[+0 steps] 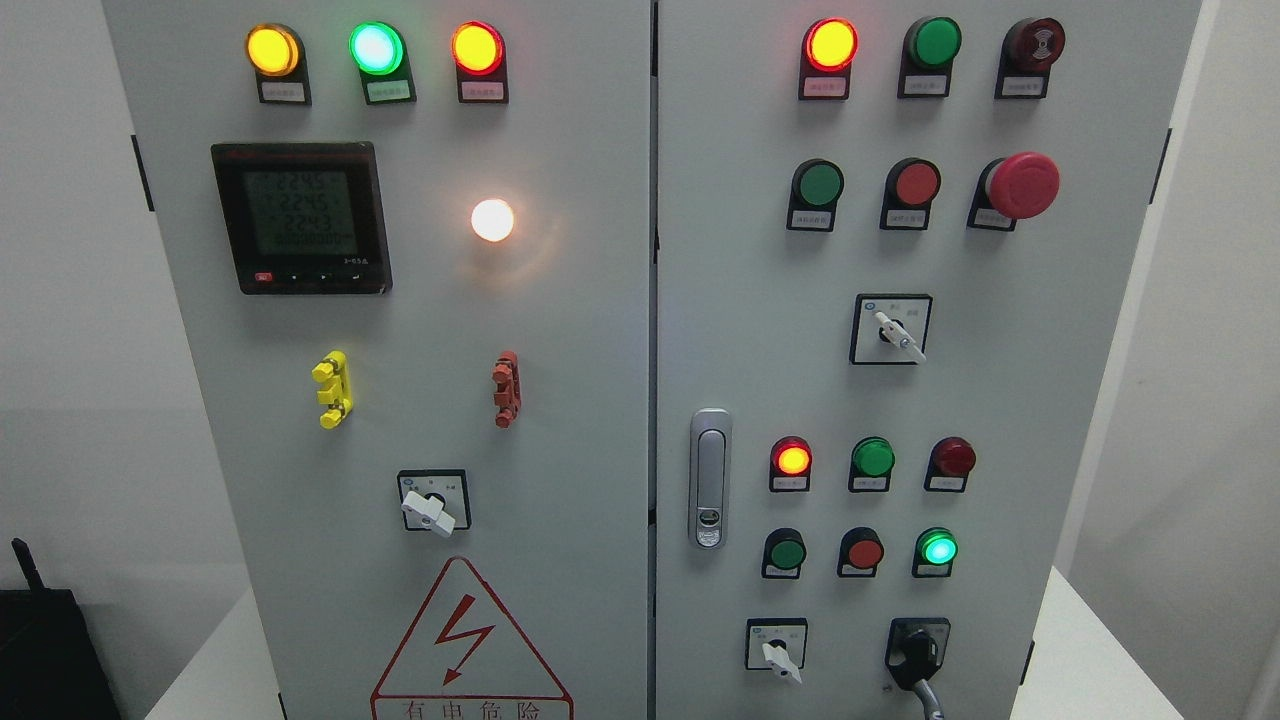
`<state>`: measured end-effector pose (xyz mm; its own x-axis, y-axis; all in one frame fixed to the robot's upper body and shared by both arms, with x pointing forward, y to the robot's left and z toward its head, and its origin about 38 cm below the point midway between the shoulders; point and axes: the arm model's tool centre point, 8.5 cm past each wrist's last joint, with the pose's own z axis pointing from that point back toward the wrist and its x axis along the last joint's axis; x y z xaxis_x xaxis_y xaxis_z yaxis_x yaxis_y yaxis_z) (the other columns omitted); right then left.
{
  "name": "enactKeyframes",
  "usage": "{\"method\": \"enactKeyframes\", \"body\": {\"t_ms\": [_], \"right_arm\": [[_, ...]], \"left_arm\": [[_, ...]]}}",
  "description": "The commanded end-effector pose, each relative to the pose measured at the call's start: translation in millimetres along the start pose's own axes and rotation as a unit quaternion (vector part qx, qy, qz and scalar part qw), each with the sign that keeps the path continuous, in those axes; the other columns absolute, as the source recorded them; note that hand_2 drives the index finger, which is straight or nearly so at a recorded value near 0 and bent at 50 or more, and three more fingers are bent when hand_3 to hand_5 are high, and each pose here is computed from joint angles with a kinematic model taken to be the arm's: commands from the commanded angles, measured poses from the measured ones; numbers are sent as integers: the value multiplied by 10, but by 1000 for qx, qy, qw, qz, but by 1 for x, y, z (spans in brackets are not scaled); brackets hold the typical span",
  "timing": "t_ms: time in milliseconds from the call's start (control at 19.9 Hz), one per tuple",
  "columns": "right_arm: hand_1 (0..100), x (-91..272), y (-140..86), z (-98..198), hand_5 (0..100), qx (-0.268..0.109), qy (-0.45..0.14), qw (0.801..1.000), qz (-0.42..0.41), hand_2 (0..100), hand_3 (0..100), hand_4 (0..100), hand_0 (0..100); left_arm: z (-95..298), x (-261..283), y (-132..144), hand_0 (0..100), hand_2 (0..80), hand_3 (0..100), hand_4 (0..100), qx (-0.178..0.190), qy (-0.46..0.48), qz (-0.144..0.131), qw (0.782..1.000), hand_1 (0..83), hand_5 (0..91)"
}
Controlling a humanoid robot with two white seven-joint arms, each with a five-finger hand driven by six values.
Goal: Trip black knob to open circuit
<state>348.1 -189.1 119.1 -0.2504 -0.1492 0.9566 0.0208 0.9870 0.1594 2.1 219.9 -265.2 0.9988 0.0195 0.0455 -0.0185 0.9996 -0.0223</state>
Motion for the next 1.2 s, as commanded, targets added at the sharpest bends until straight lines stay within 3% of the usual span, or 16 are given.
{"method": "enactKeyframes", "body": {"t_ms": [0,1153], "right_arm": [[0,20,14,-7,984,28,-37,999,-9,20,1000,1000,0],[0,19,-3,-7,984,10,-33,999,-8,31,1000,1000,0]], "left_arm": [[0,1,0,120,0,0,0,0,-2,2,1000,389,0],[0,2,0,120,0,0,0,0,-3,2,1000,389,0]]}}
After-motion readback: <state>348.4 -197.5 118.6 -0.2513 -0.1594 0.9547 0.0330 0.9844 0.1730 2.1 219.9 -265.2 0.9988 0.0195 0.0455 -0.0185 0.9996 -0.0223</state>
